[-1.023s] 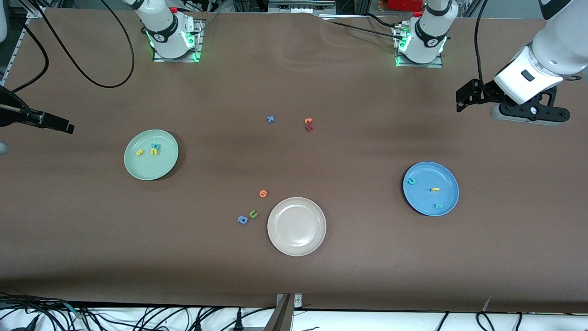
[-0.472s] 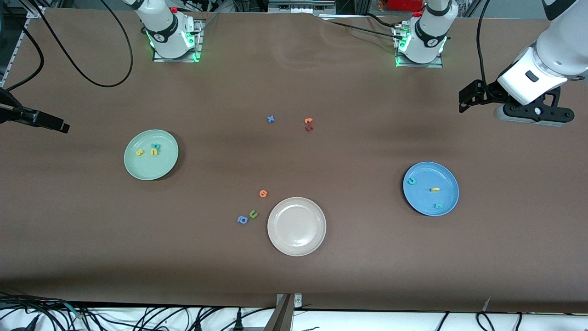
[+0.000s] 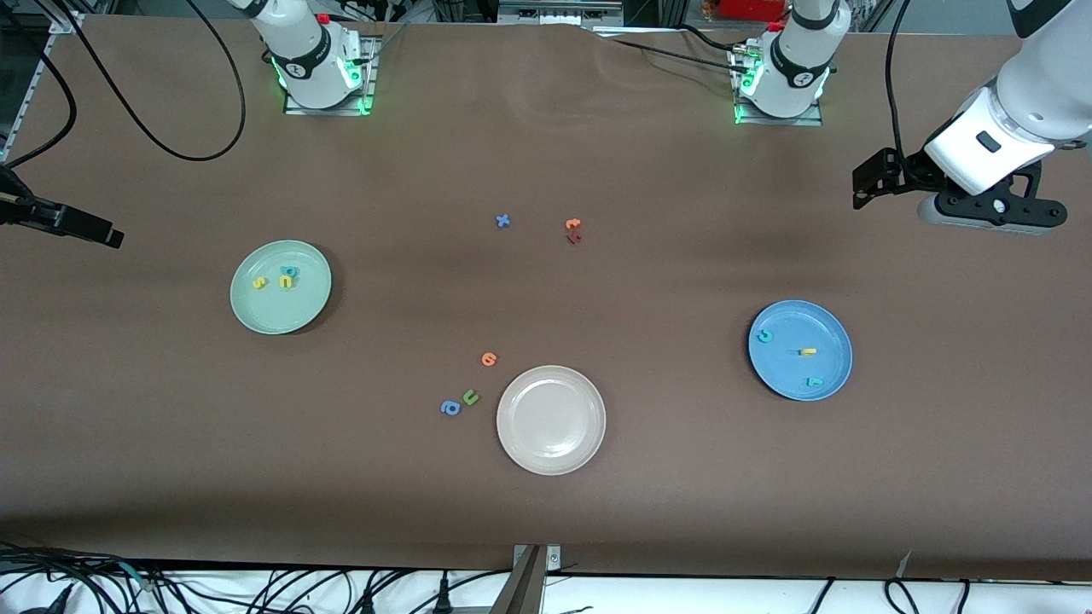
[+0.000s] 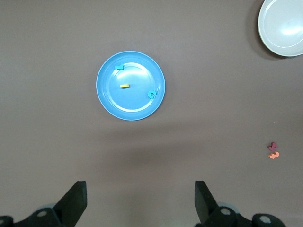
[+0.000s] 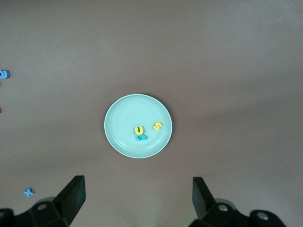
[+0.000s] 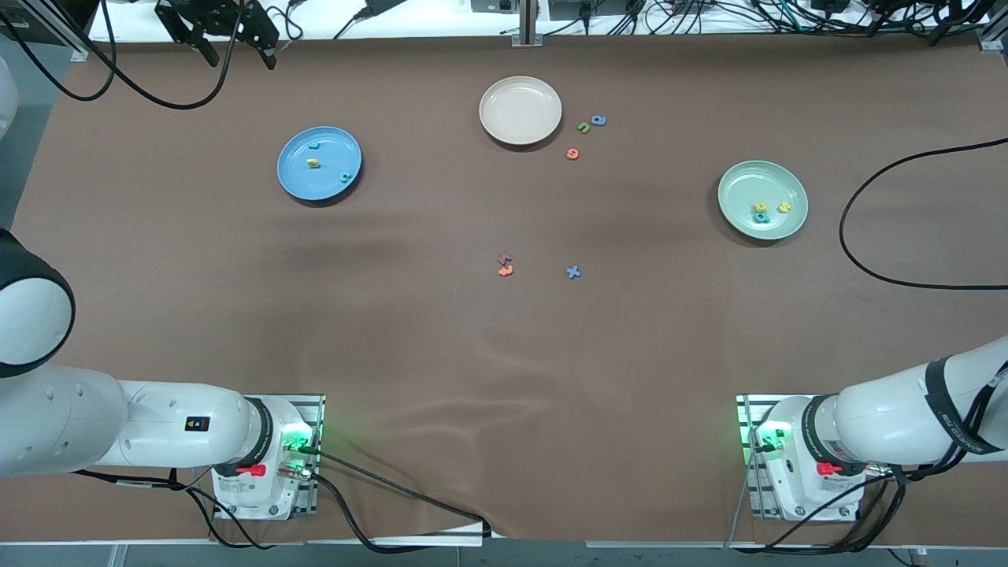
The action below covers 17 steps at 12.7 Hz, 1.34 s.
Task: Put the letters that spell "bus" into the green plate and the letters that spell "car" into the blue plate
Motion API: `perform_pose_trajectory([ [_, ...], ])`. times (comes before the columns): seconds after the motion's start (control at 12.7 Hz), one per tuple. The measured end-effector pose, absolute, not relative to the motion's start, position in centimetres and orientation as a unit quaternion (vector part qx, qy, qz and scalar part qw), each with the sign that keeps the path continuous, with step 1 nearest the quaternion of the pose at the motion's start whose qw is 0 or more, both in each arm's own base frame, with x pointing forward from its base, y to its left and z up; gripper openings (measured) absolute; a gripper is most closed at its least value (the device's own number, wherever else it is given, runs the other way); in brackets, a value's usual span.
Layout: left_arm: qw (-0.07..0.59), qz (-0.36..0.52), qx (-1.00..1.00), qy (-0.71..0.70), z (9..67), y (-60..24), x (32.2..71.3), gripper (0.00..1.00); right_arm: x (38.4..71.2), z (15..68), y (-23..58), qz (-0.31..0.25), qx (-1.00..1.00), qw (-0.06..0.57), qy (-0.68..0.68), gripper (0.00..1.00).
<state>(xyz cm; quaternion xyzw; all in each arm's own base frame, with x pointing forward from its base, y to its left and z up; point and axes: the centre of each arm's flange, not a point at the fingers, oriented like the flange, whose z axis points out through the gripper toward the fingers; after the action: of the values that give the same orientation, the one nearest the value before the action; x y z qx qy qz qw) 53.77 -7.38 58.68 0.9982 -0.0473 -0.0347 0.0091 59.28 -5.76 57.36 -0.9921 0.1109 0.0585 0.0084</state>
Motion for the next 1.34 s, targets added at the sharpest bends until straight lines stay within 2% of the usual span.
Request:
perform_pose_trajectory([
  [0.47, 0.009, -0.035, 0.998, -0.047, 58.7, -7.3, 53.8, 1.00, 58.4, 59.1, -4.0, 0.053, -0.992, 0.011, 0.112, 1.00],
  [1.34, 0.009, -0.035, 0.998, -0.047, 58.7, -7.3, 53.8, 1.00, 58.7, 58.5, -4.3, 0.046, -0.992, 0.011, 0.116, 1.00],
])
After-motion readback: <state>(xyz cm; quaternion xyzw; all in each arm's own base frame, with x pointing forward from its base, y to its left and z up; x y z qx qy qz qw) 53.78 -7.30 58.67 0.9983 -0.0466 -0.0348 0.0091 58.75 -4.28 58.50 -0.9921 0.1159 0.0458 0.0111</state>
